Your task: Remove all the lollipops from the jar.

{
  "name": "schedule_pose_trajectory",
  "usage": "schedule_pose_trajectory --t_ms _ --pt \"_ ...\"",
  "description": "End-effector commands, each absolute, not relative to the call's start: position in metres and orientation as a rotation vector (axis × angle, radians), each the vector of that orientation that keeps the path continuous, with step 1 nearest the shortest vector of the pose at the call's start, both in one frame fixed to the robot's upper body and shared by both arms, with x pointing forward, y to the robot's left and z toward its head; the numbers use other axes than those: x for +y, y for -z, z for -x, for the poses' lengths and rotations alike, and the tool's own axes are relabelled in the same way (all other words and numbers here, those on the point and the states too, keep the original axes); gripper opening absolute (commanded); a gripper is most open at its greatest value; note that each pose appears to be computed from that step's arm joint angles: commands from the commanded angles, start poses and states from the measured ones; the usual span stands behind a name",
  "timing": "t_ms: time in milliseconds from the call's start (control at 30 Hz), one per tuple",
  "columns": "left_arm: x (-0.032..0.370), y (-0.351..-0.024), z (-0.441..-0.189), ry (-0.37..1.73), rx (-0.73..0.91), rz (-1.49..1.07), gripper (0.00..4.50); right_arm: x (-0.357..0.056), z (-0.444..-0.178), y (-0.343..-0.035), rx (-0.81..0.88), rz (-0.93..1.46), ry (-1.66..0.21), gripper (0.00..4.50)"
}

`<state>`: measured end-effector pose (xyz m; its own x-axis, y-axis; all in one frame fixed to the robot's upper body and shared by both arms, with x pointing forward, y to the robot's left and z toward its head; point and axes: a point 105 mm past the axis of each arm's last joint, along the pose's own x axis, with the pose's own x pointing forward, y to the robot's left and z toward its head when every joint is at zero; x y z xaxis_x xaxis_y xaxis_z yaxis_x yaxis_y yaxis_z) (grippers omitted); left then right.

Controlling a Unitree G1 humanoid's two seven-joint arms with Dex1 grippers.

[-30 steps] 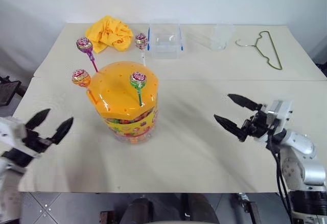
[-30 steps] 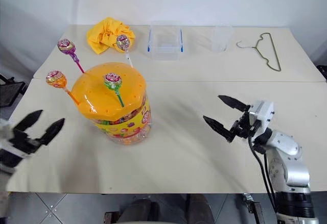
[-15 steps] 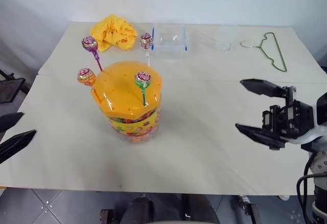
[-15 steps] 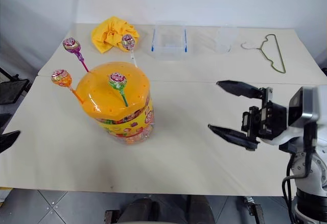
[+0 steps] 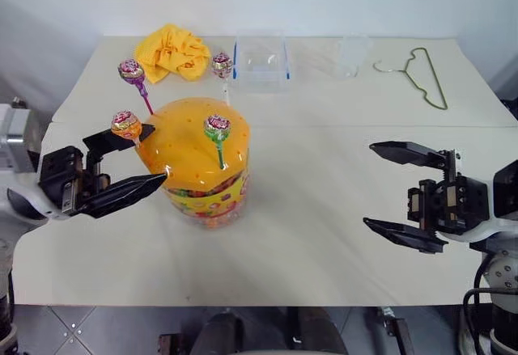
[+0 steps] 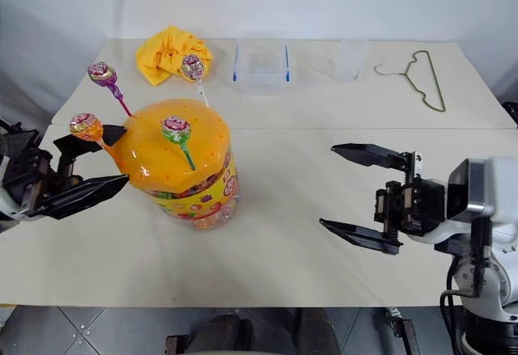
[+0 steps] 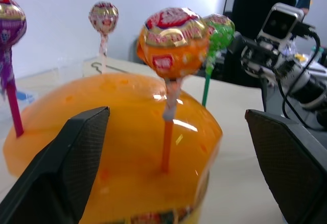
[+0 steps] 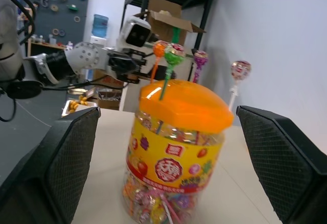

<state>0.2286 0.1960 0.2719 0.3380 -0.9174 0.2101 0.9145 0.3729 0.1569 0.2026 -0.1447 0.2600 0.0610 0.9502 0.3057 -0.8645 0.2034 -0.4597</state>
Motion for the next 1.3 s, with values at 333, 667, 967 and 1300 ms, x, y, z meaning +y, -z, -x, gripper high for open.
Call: schedule_pose_trajectory --t_ms 333,667,967,1300 --pt "0.198 -0.277 -0.236 1.199 -0.319 0.025 0.50 -0.143 -0.203 -0.266 -0.672 0.187 -1.337 4.50" --pt "0.260 -0.312 -0.229 1.062 -0.409 0.389 0.02 -0.128 -0.196 -0.282 -0.736 0.100 -1.431 4.50" --pt "0.403 -0.193 -0.225 0.261 0.063 0.246 0.02 -0.124 -0.210 -0.256 -0.601 0.289 -1.534 4.50" --pt "0.377 -0.119 -0.207 0.227 0.438 0.208 0.02 -0.138 -0.224 -0.233 -0.477 0.354 -1.507 4.50"
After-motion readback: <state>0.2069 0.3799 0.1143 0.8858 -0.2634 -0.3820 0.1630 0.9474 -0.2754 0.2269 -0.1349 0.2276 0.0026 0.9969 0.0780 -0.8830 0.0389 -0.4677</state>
